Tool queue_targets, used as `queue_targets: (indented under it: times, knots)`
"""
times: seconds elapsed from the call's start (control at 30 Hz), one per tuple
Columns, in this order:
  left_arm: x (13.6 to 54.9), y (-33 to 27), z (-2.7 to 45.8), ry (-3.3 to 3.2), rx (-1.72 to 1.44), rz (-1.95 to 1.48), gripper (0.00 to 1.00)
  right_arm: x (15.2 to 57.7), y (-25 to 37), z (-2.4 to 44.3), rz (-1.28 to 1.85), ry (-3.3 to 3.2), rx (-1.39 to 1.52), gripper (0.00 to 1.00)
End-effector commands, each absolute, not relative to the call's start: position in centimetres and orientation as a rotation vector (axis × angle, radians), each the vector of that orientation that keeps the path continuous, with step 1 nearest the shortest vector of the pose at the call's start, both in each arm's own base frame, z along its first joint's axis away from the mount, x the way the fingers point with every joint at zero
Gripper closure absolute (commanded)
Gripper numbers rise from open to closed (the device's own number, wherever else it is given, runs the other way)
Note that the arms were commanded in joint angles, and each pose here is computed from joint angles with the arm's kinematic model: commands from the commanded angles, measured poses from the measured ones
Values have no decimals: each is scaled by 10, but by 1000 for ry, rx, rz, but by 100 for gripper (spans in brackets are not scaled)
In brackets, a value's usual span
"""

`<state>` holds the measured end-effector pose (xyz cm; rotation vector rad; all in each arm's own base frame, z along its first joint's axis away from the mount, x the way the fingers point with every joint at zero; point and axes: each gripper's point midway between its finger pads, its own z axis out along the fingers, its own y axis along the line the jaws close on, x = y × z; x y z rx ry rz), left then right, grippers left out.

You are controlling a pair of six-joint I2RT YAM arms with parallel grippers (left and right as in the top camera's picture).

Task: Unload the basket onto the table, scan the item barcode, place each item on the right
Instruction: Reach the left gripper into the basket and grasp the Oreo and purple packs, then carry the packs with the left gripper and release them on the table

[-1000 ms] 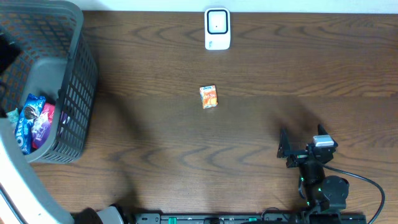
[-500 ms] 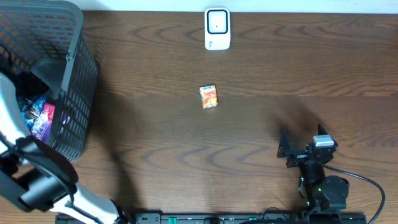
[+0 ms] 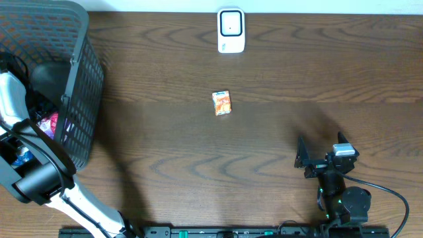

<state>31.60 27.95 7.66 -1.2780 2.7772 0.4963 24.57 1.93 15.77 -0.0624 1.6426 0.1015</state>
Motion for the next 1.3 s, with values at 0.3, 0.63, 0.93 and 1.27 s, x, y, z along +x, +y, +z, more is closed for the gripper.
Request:
queue_targets:
  times: [0.3, 0.63, 0.93, 1.27]
  knots:
    - [316, 276, 94, 2740, -1275, 476, 93, 245, 21, 157, 115, 1644, -54, 1]
    - [329, 224, 277, 2165, -1219, 69, 93, 245, 21, 157, 115, 1644, -54, 1]
    - [312, 115, 413, 1906, -761, -214, 93, 245, 21, 157, 115, 1644, -54, 1]
    - [315, -46, 429, 2019, -254, -565, 93, 245, 21, 157, 115, 1644, -54, 1]
